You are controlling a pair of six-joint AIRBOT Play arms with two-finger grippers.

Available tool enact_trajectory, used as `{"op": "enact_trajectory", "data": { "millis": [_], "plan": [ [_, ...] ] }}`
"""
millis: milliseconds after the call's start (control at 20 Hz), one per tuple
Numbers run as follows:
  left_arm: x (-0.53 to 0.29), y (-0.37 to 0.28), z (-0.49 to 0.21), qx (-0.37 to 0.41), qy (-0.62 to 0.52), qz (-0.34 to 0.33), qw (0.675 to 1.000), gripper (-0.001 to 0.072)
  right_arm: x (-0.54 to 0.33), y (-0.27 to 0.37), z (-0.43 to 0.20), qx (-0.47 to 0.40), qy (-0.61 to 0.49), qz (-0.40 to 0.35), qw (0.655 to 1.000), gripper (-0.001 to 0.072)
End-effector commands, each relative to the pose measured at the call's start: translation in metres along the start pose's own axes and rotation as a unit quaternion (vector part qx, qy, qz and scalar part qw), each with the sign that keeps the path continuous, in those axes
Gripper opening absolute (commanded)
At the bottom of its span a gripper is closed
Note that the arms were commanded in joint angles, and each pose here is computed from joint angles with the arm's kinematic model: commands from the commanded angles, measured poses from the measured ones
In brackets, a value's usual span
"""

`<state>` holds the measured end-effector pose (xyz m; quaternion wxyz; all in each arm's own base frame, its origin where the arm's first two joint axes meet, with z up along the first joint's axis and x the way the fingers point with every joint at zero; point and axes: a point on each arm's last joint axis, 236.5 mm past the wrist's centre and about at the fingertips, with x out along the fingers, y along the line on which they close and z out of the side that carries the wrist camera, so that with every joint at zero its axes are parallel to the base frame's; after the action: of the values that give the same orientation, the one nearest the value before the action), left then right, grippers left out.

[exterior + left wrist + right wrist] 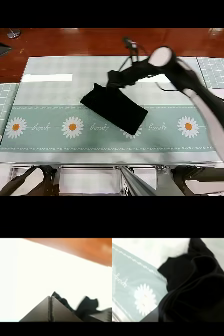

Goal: Fold the shirts.

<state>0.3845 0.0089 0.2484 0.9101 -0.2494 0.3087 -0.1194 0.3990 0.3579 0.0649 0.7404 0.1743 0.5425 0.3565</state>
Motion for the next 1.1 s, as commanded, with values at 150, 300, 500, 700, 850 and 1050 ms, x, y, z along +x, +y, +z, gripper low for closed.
{"op": "enact_trajectory", "data": {
  "millis": [150,300,500,700,850,1050],
  "plan": [
    [0.000,-0.013,-0.080,-0.009,0.017,-0.016,1.000,0.0029,0.096,0.003,0.008,0.046,0.044,0.045,0.997,0.0030],
    [0.035,-0.016,-0.122,-0.021,0.059,-0.034,0.997,0.0029,0.112,0.022,-0.005,0.033,0.065,0.080,0.994,0.0634],
    [0.068,-0.007,-0.160,-0.043,0.100,-0.035,0.993,0.0029,0.039,0.014,0.002,0.012,0.097,0.098,0.990,0.0633],
    [0.068,0.005,-0.158,-0.060,0.101,-0.023,0.993,0.0029,-0.127,-0.061,0.014,-0.038,0.058,-0.091,0.993,0.0633],
    [0.068,0.003,-0.167,-0.043,0.118,-0.029,0.992,0.0028,-0.223,-0.118,-0.013,-0.007,-0.043,-0.263,0.964,0.0632],
    [0.073,0.000,-0.204,-0.048,0.165,-0.039,0.984,0.0028,-0.201,-0.163,-0.116,0.148,-0.178,-0.263,0.937,0.0621]
  ]
}}
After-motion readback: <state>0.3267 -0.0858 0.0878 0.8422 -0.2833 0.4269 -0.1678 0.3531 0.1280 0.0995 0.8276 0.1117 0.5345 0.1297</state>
